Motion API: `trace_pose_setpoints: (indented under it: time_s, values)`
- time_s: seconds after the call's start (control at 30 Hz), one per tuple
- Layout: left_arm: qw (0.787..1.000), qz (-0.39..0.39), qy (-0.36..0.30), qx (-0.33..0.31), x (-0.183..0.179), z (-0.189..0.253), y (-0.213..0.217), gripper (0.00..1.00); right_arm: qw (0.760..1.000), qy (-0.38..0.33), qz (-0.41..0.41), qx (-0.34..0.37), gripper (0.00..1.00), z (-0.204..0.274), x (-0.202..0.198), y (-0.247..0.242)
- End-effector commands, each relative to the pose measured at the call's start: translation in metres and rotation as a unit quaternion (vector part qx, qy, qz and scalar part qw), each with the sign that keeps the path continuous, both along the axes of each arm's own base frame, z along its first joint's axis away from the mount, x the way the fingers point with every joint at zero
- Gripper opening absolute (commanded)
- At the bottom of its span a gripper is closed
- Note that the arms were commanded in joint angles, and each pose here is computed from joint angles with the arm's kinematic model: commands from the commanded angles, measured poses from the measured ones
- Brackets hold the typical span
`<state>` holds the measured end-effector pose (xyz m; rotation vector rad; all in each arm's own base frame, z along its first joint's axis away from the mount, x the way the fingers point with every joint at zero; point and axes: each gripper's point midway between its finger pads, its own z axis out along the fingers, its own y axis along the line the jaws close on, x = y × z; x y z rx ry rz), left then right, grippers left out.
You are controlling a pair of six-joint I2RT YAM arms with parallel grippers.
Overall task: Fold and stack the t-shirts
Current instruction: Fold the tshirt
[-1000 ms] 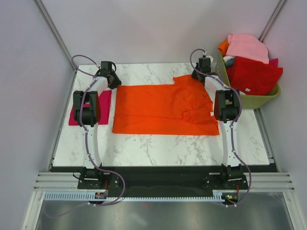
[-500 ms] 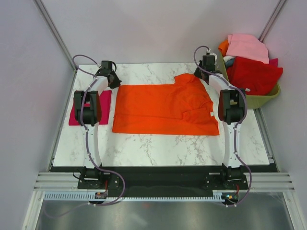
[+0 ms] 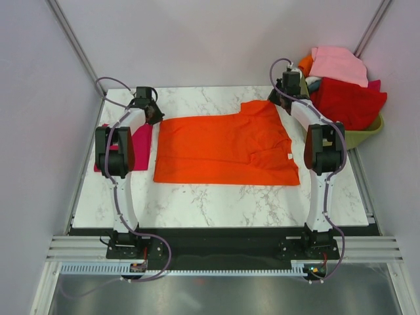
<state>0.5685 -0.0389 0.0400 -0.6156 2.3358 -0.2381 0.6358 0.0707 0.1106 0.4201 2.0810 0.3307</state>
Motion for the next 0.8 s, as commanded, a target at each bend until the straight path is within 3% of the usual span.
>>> trace_pose_setpoints:
  time_s: [0.0, 0.77]
  values:
    - [0.997, -0.001, -0.079, 0.025, 0.01, 0.056, 0.009, 0.02, 0.999, -0.038, 0.014, 0.012, 0.0, 0.046, -0.006, 0.005]
    - [0.99, -0.013, -0.139, 0.019, -0.039, 0.088, 0.004, 0.02, 0.999, -0.035, 0.013, 0.019, 0.0, 0.077, -0.094, 0.002]
